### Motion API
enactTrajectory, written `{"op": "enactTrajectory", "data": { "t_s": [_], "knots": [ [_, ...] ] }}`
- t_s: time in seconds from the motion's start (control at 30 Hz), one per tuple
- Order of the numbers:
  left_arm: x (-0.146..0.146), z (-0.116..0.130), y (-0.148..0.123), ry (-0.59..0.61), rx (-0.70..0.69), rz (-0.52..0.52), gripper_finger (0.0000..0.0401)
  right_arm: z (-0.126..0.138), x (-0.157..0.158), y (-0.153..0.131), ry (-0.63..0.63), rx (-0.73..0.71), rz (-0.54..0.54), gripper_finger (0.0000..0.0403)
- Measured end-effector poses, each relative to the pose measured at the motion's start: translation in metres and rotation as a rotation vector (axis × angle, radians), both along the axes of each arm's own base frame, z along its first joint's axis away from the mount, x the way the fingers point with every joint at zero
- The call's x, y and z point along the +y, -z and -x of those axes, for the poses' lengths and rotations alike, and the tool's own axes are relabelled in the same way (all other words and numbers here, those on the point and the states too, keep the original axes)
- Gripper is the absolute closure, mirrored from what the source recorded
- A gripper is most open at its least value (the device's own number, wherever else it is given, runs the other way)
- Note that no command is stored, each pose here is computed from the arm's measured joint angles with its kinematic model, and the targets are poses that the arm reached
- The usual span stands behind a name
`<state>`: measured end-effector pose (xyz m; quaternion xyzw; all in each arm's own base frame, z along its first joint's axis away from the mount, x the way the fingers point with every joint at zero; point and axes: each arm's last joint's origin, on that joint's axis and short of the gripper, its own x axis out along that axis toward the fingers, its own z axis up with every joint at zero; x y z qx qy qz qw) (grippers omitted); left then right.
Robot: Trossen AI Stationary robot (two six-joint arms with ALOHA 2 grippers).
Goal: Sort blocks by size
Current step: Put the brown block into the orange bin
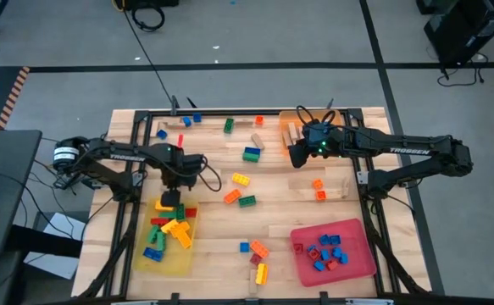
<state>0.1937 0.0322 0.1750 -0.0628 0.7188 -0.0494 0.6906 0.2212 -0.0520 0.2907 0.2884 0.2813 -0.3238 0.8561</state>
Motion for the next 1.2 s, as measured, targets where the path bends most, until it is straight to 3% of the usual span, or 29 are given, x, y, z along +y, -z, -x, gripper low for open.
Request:
{"op": "enactTrajectory", "data": {
  "t_s": [0.2,0.7,0.97,1.2],
  "knots": [
    [0.005,0.000,0.000,0.028,0.011,-0.139,0.0144,0.000,0.000,0.000,-0.001,0.001,0.001,0.0190],
    [0.009,0.010,0.016,0.174,0.043,-0.160,0.0144,0.000,0.000,0.000,-0.013,0.008,0.012,0.0190],
    [0.022,0.010,0.016,0.170,0.043,-0.270,0.0144,0.001,-0.004,0.000,0.004,0.008,0.012,0.0190],
    [0.034,0.013,0.016,0.148,0.053,-0.286,0.0144,0.002,-0.009,0.000,0.025,0.010,0.015,0.0190]
  ]
}}
